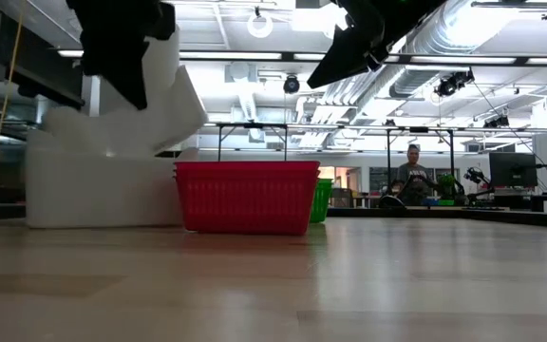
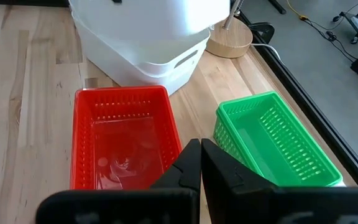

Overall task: Stack baskets by color
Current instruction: Stack the right white bin on the left white bins, then return to Home Position

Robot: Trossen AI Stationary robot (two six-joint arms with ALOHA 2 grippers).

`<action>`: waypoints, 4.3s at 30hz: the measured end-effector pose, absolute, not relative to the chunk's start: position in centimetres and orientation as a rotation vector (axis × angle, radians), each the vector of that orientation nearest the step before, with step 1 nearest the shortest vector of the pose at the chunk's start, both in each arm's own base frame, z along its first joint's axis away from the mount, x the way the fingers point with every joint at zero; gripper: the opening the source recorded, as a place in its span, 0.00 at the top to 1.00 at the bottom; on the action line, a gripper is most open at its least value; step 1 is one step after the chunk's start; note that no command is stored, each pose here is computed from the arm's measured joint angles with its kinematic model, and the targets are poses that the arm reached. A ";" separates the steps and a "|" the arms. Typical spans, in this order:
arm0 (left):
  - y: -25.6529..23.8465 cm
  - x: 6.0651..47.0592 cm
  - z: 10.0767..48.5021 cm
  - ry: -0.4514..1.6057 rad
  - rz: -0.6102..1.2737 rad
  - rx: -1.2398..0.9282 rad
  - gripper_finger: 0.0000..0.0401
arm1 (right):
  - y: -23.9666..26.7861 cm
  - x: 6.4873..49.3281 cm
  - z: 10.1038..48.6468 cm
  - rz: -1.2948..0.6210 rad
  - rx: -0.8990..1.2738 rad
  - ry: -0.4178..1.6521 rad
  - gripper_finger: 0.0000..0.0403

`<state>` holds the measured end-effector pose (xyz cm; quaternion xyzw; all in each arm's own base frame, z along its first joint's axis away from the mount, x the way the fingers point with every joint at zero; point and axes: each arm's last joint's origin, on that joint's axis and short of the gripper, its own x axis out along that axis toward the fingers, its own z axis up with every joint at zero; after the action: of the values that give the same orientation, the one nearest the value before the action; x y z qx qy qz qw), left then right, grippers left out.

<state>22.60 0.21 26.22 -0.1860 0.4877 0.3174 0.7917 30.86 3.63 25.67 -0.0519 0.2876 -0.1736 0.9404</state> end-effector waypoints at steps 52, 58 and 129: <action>-0.3 25.2 26.9 1.497 0.544 -0.249 0.71 | 3.7 30.8 25.6 -0.326 -0.100 0.601 1.00; 0.0 25.0 31.2 1.307 0.527 -0.179 0.61 | 3.7 30.8 25.6 -0.325 -0.100 0.602 1.00; -0.2 9.7 17.2 -0.055 0.017 -0.097 1.00 | 5.8 25.1 25.0 -0.122 0.155 0.487 1.00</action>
<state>9.70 -0.21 17.20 -0.0487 -0.0276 0.0087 0.9984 25.06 5.84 24.98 0.0764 0.2406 -0.0601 0.9657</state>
